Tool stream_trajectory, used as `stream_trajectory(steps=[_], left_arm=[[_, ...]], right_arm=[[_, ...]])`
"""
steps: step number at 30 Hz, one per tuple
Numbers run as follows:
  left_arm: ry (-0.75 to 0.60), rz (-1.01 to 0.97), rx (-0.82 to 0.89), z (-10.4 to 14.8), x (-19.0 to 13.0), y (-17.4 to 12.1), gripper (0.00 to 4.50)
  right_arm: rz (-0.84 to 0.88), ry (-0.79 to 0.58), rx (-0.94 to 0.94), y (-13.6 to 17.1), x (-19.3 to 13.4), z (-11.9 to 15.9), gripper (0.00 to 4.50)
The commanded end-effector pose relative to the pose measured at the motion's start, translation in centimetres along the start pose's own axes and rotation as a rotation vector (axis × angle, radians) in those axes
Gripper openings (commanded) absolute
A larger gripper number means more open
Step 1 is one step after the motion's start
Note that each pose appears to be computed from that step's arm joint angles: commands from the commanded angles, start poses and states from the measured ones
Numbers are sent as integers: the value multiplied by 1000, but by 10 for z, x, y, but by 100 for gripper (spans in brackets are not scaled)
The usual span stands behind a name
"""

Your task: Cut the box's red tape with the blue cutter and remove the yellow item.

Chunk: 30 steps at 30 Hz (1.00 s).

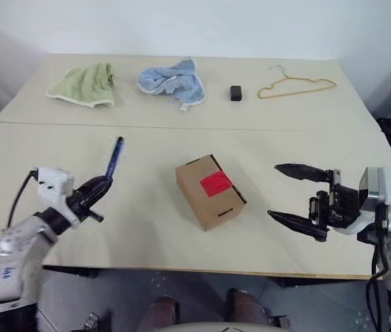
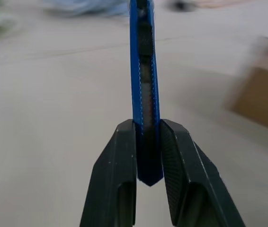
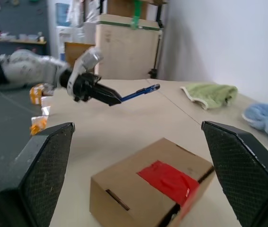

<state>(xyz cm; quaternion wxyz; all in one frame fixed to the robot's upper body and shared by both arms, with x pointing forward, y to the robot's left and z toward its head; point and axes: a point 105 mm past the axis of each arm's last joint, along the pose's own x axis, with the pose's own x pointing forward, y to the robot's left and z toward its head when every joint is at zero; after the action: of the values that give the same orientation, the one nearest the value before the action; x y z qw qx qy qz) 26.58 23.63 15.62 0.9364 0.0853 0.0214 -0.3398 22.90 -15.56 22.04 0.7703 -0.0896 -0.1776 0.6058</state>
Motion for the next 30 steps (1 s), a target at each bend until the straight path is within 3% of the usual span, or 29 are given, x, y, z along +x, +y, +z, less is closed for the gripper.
stream_trajectory(steps=[1,8,17,21,30], left_arm=[[81,-356,121,-1,-11,-35,45],[244,-765,307,-29,-7,-84,45],[353,-826,540,-38,43,-115,45],[426,-835,503,-35,52,-127,45],[520,-911,473,-30,63,-146,45]], right_arm=[[131,9,-15,15,9,10,450],[231,164,173,47,14,-4,450],[167,420,368,78,20,-38,450],[134,474,403,85,27,-53,354],[75,506,347,80,62,-81,31]])
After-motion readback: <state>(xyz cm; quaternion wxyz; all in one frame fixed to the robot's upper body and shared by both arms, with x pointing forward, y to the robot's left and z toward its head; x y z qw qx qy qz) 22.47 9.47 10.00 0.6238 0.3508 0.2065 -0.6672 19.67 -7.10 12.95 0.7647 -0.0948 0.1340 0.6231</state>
